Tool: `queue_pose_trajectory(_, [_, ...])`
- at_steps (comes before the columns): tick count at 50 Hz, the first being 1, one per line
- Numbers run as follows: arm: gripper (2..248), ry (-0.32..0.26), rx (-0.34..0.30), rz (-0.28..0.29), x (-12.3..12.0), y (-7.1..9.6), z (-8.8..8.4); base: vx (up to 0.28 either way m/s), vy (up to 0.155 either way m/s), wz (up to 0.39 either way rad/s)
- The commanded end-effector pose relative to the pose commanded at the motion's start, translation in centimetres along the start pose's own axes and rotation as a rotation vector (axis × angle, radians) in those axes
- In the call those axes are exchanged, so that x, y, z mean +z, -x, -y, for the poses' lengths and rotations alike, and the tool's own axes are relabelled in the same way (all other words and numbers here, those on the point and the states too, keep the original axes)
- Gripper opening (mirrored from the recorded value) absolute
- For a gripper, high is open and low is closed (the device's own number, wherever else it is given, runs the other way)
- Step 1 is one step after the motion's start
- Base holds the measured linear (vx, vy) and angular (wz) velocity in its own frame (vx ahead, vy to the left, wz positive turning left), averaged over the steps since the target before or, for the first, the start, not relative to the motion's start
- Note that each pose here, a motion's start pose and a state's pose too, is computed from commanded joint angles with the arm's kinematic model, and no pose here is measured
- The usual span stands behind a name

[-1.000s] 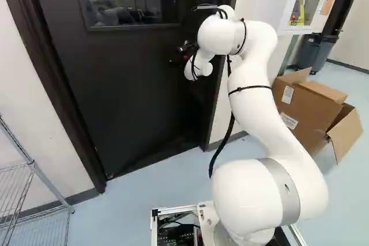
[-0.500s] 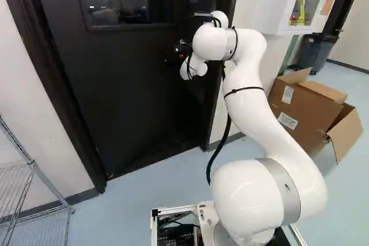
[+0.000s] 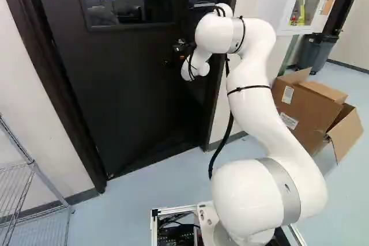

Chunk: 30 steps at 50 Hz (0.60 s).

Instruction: Open the door and move inside

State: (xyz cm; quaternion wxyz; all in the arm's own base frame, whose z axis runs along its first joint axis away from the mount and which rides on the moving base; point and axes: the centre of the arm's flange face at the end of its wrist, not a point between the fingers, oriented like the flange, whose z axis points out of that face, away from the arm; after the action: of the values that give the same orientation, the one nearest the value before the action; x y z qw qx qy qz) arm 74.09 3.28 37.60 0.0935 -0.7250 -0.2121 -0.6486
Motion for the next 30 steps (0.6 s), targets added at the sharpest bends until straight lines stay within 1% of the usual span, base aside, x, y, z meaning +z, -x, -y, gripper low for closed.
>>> queue_pose_trajectory(30, [247,0.0,0.03,0.053,-5.7,-0.7,2.0,0.0,0.0,0.0])
